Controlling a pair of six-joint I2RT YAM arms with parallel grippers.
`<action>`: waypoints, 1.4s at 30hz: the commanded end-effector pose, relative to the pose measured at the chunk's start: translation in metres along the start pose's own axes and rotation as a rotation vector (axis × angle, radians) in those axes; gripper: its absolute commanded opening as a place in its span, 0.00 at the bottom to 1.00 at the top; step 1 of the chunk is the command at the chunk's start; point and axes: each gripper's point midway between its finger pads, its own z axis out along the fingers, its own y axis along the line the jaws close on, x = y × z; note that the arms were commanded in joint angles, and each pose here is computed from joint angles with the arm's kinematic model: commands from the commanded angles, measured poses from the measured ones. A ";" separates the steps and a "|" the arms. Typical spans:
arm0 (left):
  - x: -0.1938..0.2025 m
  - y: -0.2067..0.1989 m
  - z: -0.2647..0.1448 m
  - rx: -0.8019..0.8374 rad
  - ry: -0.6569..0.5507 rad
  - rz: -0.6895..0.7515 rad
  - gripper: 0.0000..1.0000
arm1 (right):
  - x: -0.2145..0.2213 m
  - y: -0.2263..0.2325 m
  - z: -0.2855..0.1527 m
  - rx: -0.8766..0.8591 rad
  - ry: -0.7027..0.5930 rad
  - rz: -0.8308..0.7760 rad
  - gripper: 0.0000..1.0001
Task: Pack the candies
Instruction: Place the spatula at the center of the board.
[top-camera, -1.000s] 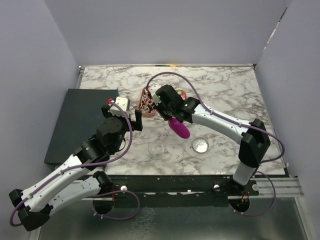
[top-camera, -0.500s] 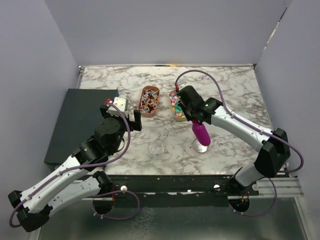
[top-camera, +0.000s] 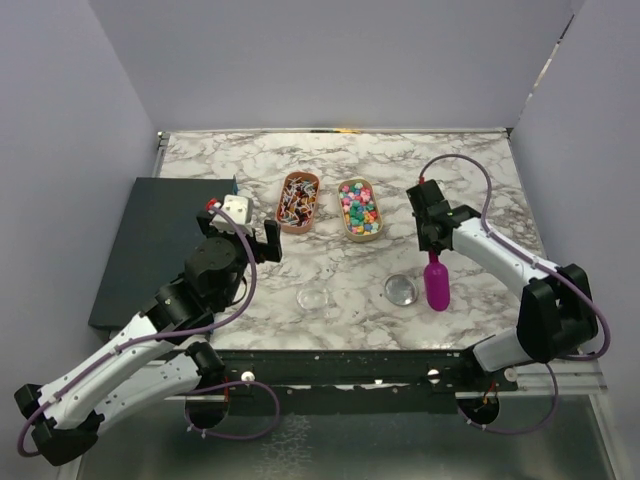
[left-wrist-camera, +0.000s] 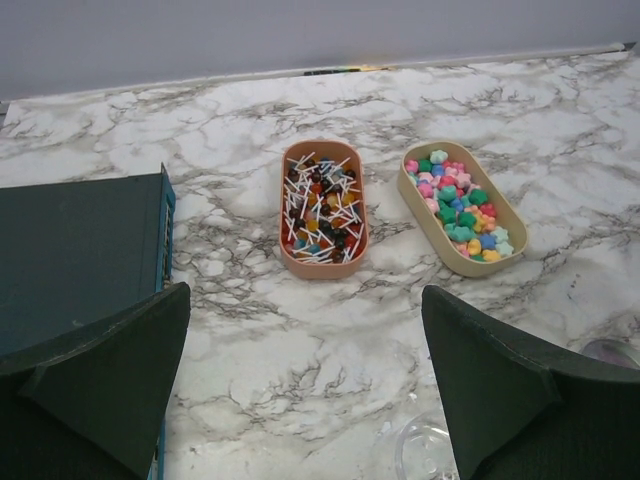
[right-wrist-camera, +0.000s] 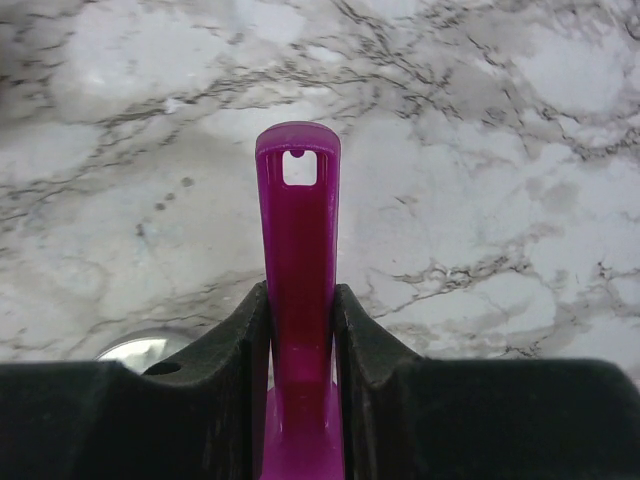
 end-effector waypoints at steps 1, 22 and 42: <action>-0.010 0.003 -0.005 0.006 -0.023 -0.017 0.99 | -0.004 -0.021 0.018 0.057 -0.020 0.099 0.01; -0.010 -0.004 -0.005 0.040 -0.021 -0.026 0.99 | -0.001 -0.064 0.102 0.071 0.110 0.321 0.01; 0.001 -0.015 0.003 0.070 0.016 -0.020 0.99 | -0.042 -0.081 0.059 0.043 -0.027 0.388 0.64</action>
